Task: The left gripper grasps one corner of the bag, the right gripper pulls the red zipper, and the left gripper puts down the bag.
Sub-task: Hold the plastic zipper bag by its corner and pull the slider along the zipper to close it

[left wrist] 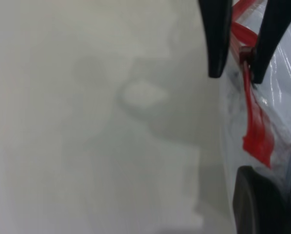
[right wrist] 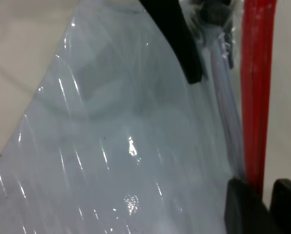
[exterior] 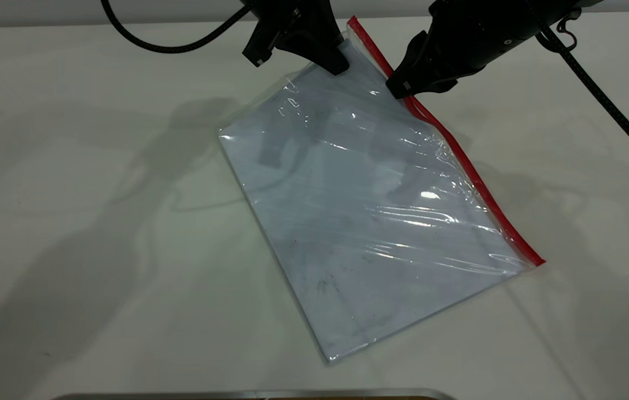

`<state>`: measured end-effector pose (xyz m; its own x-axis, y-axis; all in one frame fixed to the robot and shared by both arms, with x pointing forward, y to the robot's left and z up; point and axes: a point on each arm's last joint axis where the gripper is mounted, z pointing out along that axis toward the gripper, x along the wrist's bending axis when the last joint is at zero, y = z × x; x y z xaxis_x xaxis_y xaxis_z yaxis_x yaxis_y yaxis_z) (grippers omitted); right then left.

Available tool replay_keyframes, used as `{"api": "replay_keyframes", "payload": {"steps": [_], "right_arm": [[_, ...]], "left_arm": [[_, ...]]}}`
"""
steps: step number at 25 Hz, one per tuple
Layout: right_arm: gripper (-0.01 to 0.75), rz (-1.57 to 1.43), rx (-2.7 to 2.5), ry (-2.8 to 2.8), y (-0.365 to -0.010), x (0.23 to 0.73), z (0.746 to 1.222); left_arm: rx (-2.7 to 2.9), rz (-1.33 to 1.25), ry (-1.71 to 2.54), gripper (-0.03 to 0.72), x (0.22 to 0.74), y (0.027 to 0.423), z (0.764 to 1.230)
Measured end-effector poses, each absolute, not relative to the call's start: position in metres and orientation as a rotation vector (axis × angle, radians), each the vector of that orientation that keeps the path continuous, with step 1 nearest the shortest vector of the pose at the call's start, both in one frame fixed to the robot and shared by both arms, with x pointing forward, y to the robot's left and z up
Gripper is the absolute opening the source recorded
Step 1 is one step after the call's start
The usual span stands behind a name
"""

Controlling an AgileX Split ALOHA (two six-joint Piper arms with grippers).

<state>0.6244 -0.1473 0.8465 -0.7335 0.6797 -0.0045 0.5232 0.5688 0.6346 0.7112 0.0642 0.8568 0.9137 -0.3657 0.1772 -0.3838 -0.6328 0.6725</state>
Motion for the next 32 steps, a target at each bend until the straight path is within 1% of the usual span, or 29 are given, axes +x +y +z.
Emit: {"api": "replay_keyframes", "payload": {"steps": [3, 11, 19, 23, 32], "right_arm": [[0.08, 0.901, 1.001, 2.55, -0.148, 0.625, 0.846], [0.036, 0.889, 1.002, 2.543, -0.148, 0.626, 0.846], [0.035, 0.873, 1.003, 2.537, -0.149, 0.626, 0.846], [0.035, 0.819, 1.015, 2.528, -0.152, 0.624, 0.843], [0.035, 0.659, 1.076, 2.532, -0.175, 0.612, 0.827]], "left_arm": [[2.316, 0.038, -0.5, 0.053, 0.714, 0.068, 0.857], [2.296, 0.041, -0.431, 0.053, 0.718, 0.074, 0.858], [2.296, 0.046, -0.423, 0.053, 0.719, 0.075, 0.858], [2.291, 0.043, -0.372, 0.053, 0.722, 0.079, 0.859], [2.279, 0.05, -0.274, 0.053, 0.732, 0.102, 0.861]]}}
